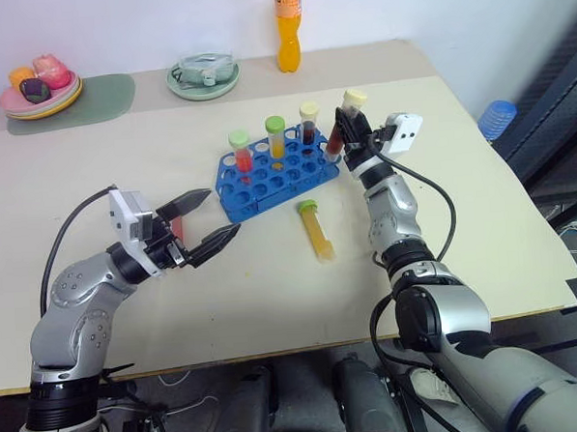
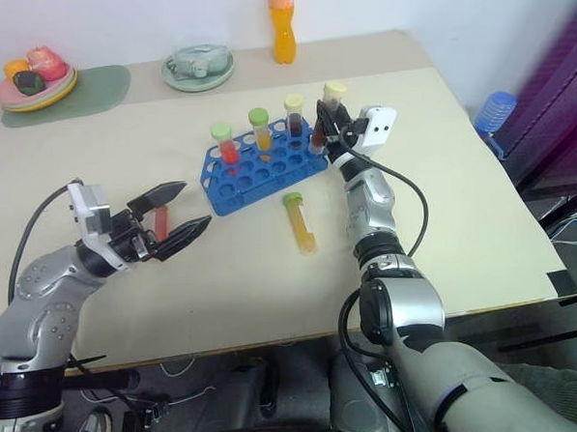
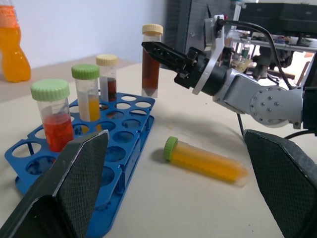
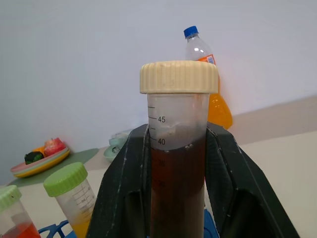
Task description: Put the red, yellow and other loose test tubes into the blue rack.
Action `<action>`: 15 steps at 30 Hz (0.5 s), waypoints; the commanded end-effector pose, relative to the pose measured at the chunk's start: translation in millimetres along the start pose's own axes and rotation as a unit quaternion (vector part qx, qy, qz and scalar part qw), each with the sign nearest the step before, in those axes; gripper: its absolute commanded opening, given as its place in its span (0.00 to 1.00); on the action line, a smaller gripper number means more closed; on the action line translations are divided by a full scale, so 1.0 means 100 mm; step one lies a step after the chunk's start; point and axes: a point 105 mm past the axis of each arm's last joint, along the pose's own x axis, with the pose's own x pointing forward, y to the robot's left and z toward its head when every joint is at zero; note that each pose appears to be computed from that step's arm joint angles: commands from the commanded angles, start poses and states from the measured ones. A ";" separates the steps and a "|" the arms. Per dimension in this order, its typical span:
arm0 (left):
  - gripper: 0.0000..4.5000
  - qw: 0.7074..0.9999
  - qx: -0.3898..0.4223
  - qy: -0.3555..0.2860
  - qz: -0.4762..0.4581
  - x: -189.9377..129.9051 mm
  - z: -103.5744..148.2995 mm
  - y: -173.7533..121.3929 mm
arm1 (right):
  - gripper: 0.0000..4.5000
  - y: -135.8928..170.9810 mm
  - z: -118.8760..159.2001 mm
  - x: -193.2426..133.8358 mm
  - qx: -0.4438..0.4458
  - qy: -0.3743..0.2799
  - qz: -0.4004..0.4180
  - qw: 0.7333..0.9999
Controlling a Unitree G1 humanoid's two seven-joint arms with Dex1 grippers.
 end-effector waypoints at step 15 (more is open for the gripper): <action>1.00 1.000 0.027 0.000 0.003 0.00 0.13 -0.07 | 0.25 0.16 0.03 0.15 -0.017 0.008 0.032 0.999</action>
